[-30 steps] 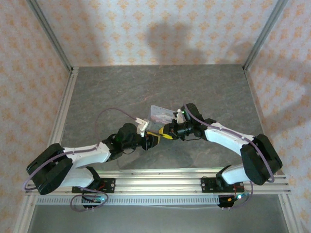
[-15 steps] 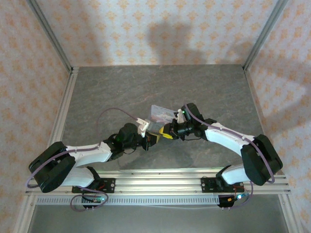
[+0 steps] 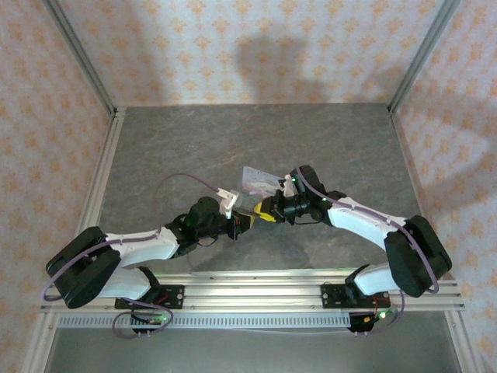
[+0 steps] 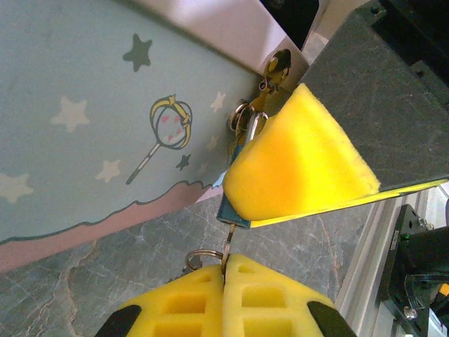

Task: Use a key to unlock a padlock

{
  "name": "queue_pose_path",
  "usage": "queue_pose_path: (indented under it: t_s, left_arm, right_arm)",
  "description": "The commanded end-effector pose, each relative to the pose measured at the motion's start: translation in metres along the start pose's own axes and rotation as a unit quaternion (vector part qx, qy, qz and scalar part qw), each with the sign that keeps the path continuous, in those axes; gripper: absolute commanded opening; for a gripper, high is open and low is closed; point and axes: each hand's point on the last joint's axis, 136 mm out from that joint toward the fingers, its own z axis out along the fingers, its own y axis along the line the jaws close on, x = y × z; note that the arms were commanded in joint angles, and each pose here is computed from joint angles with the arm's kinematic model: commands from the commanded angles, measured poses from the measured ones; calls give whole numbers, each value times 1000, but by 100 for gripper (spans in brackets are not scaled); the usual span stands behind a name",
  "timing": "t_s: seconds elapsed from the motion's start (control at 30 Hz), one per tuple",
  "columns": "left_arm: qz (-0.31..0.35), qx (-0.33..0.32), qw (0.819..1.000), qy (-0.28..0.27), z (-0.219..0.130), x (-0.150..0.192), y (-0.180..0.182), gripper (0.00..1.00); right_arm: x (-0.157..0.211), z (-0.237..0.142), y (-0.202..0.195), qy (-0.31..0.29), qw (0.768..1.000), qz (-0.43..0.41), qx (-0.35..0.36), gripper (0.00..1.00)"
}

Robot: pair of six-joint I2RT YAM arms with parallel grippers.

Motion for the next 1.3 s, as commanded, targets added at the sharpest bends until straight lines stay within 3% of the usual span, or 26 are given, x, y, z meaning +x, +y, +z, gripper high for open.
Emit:
queue_pose_path:
  t_s: [0.0,0.23,0.47,0.73,0.87,0.97,1.07,1.27]
  left_arm:
    - [13,47,998,-48,0,-31,-27,5]
    - [13,44,998,-47,1,-29,-27,11]
    - [15,50,997,-49,1,-29,-30,0]
    - [39,41,998,-34,0,-25,-36,0]
    - [46,4,999,-28,0,-17,-25,0]
    - [36,-15,999,-28,2,-11,-15,0]
    - [27,-24,999,-29,4,-5,-9,0]
    - [17,-54,998,-21,7,6,6,0]
  right_arm:
    - [-2,-1,7,-9,1000,-3,-16,0]
    - [-4,-1,10,-10,1000,-5,-20,0]
    - [-3,-1,11,-8,1000,-4,-23,0]
    - [-6,0,8,-12,1000,0,-16,0]
    - [-9,-1,3,-25,1000,6,3,31]
    - [-12,-4,3,-36,999,7,10,47]
    - [-14,-9,2,-51,998,7,19,53]
    - [-16,-14,-14,-77,996,15,50,54]
